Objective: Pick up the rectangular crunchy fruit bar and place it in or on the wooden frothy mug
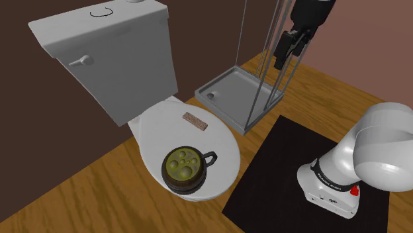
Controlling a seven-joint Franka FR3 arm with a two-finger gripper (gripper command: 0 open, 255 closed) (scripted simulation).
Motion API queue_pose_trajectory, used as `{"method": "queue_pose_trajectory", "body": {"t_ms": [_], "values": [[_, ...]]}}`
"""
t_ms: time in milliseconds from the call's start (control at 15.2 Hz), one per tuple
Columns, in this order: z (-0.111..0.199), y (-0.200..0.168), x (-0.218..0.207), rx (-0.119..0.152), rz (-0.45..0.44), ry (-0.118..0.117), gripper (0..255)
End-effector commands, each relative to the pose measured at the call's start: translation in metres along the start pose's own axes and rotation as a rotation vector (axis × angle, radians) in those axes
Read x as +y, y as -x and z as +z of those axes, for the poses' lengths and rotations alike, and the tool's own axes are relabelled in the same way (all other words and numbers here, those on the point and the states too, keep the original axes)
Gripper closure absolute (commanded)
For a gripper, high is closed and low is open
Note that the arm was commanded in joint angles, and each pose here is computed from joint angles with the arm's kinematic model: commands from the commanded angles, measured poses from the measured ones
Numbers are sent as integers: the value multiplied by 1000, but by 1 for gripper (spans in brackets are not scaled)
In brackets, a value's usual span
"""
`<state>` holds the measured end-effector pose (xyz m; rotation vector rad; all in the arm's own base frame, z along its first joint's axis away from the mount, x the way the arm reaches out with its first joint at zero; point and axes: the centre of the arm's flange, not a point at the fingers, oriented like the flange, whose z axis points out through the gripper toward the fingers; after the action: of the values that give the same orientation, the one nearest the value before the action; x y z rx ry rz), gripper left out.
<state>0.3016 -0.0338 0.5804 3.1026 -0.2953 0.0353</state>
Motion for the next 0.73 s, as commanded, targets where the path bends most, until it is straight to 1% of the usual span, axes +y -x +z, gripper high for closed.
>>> {"method": "queue_pose_trajectory", "body": {"t_ms": [0, 660], "values": [[0, 0, 0, 0, 0, 0, 0], [106, -72, -30, 4, -58, 5, 0]]}}
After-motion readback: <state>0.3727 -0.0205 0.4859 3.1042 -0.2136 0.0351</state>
